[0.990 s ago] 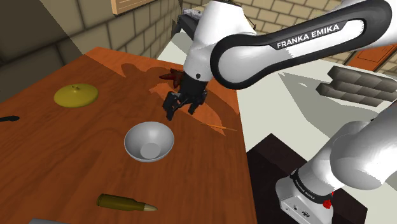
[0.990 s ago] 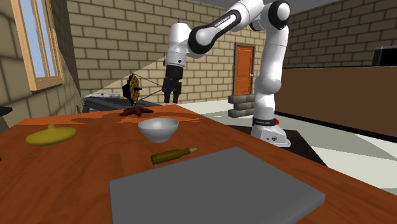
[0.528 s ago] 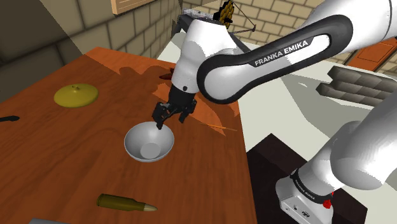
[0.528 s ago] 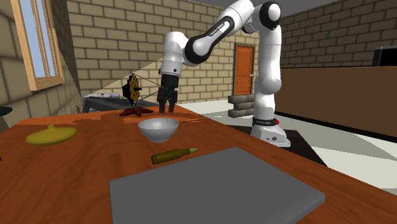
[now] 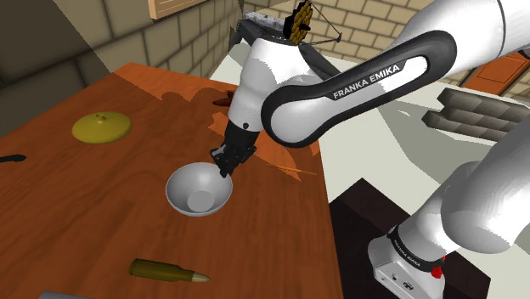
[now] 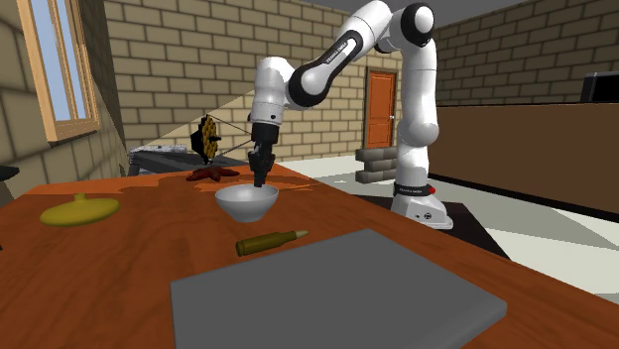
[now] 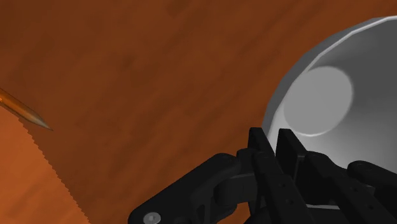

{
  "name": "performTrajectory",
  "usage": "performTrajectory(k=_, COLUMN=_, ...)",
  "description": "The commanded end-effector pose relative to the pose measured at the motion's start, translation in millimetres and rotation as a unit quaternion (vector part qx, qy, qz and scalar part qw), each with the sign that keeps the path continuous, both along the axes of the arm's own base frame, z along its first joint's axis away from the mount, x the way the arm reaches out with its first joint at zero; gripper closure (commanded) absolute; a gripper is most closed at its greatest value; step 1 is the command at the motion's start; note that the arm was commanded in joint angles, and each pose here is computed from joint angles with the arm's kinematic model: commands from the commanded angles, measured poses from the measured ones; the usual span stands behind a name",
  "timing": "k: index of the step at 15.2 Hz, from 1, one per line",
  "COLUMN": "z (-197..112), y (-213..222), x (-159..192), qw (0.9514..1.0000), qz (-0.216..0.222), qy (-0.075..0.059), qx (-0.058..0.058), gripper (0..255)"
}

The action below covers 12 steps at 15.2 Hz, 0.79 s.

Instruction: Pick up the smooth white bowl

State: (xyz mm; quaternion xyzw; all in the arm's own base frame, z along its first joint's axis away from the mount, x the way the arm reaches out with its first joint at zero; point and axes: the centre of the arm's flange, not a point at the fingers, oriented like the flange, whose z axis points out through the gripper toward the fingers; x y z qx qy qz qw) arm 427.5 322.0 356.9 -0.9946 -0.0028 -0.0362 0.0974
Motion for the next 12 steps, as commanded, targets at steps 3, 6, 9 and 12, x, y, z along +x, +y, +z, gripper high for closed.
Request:
performTrajectory(k=3, z=0, y=0, x=0, qw=1.0, qz=0.0, qy=0.0, qx=0.0, gripper=255)
performTrajectory(k=6, z=-1, y=0, x=-1, qw=1.0, qz=0.0, qy=0.0, qx=0.0, gripper=255)
performTrajectory(k=9, z=15, y=0, x=-1, qw=1.0, qz=0.0, qy=0.0, qx=0.0, gripper=255)
performTrajectory(k=12, z=31, y=0, x=-1, qw=1.0, qz=0.0, qy=0.0, qx=0.0, gripper=255)
